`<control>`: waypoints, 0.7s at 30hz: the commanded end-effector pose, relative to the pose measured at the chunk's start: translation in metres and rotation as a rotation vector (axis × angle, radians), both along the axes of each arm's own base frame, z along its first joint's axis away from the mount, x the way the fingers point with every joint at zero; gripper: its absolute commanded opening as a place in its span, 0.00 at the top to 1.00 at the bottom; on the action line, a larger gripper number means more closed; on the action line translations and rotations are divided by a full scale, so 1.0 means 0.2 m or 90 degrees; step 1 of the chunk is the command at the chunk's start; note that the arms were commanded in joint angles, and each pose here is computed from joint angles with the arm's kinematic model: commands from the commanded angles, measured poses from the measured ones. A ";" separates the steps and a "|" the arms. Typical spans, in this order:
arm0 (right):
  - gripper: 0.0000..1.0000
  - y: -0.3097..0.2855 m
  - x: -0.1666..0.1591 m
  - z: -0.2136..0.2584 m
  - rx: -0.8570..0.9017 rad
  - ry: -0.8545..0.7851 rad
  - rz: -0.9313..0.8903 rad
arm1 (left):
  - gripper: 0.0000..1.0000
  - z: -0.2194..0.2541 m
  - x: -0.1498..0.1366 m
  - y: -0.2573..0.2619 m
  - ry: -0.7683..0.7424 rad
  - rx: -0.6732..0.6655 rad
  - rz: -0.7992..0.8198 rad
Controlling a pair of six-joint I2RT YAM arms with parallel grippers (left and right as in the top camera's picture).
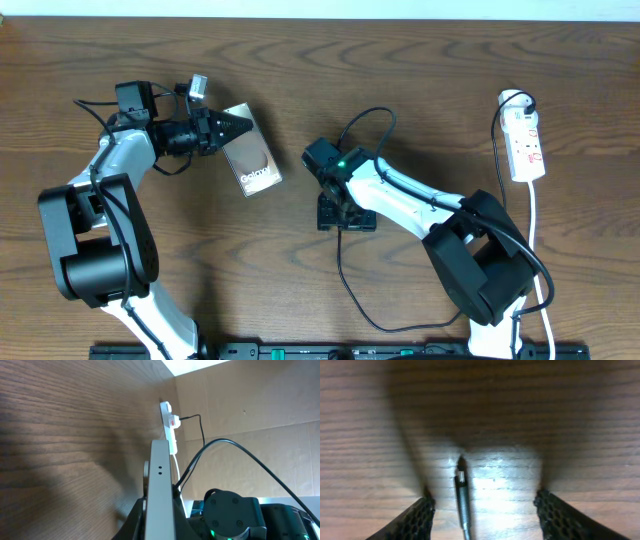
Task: Plug charger to phone and switch on socket
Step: 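Align the right gripper fingers around the cable plug on the table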
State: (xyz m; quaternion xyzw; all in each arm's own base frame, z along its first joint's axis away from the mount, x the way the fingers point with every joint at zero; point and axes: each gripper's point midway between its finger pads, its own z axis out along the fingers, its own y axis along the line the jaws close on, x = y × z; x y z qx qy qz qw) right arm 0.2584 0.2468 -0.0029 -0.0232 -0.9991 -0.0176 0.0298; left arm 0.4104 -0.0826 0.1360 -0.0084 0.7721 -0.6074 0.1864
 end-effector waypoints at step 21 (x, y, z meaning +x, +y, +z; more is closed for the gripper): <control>0.50 -0.03 -0.05 -0.13 -0.026 0.044 0.004 | 0.93 0.04 -0.01 0.00 -0.010 -0.018 -0.009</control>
